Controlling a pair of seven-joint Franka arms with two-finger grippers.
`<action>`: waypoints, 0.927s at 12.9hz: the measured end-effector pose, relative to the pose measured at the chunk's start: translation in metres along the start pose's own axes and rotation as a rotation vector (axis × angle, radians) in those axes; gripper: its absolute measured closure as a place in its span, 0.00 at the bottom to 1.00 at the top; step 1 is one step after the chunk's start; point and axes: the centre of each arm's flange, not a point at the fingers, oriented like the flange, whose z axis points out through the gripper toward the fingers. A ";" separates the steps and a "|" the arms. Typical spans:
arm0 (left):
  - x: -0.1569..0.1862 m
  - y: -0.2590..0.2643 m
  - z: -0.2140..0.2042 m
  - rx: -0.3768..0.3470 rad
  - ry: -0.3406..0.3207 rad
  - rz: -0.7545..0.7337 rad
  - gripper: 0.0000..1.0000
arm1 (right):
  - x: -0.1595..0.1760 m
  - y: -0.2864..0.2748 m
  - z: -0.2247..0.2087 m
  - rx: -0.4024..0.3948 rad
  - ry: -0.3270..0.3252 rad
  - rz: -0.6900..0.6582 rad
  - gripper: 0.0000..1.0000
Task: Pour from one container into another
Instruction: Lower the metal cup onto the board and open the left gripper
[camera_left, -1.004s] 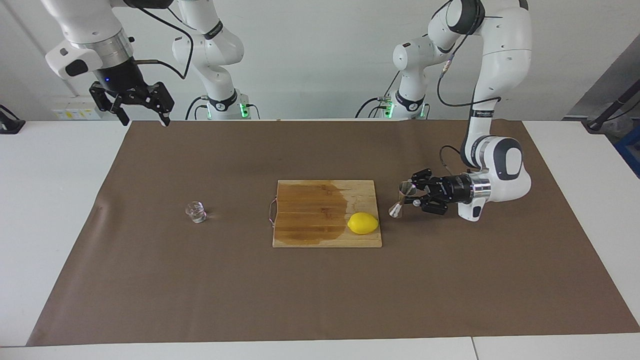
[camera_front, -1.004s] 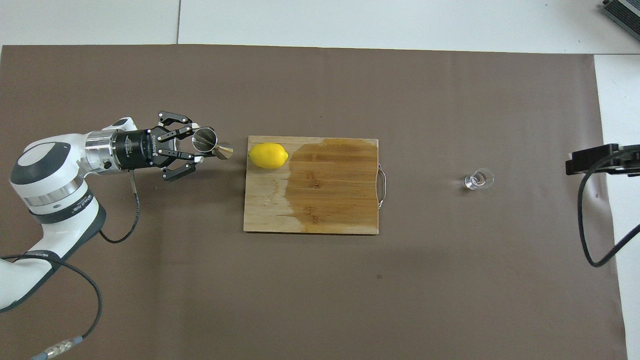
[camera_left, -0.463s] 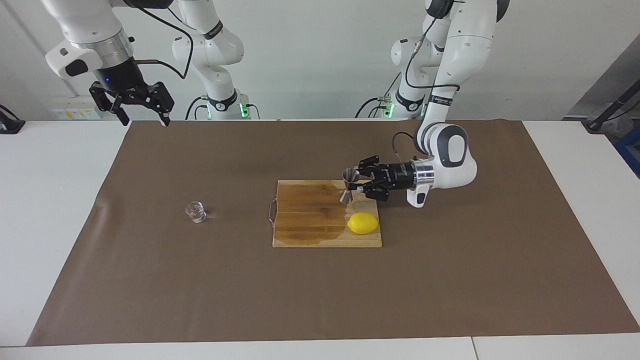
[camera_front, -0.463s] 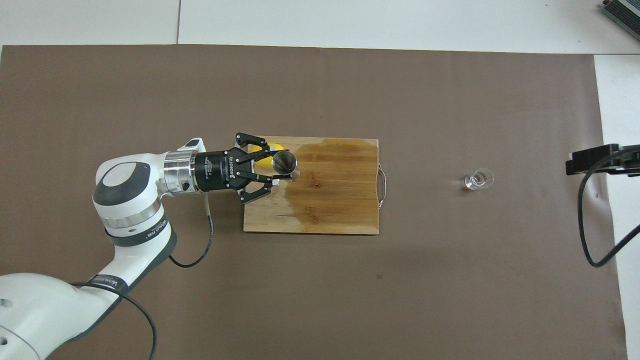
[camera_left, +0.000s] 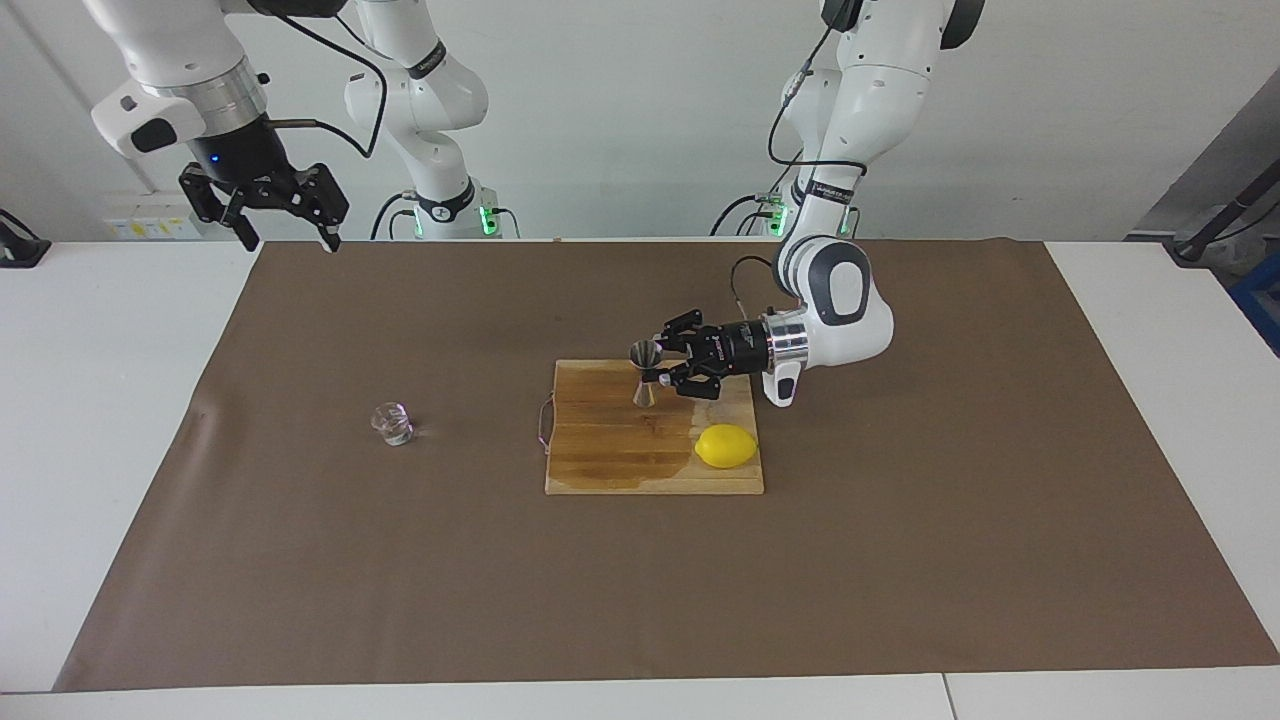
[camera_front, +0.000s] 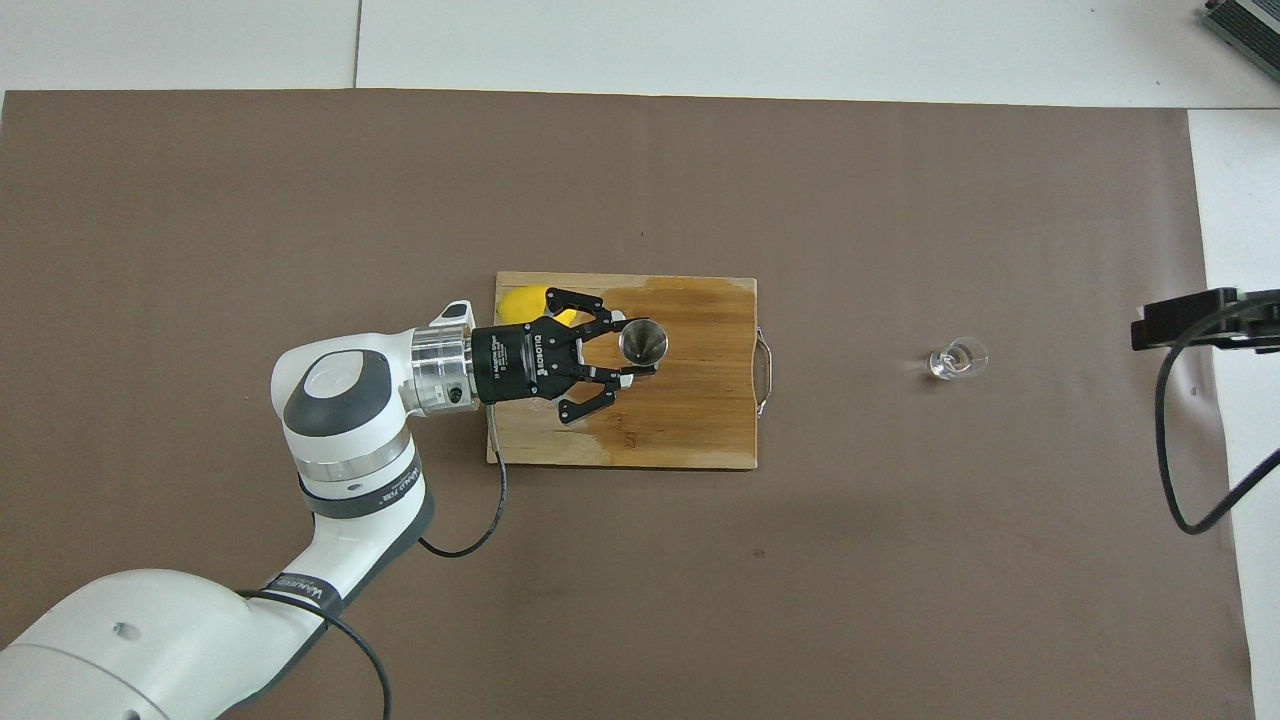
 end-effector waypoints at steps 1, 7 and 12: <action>0.001 0.000 0.000 -0.003 0.002 -0.002 0.54 | 0.000 0.000 0.000 0.000 0.000 0.000 0.00; 0.039 -0.001 -0.004 -0.006 0.024 -0.026 0.55 | 0.000 0.000 0.000 0.000 0.000 0.000 0.00; 0.054 0.001 -0.007 -0.011 0.009 -0.035 0.55 | 0.000 0.000 0.000 0.000 0.000 0.000 0.00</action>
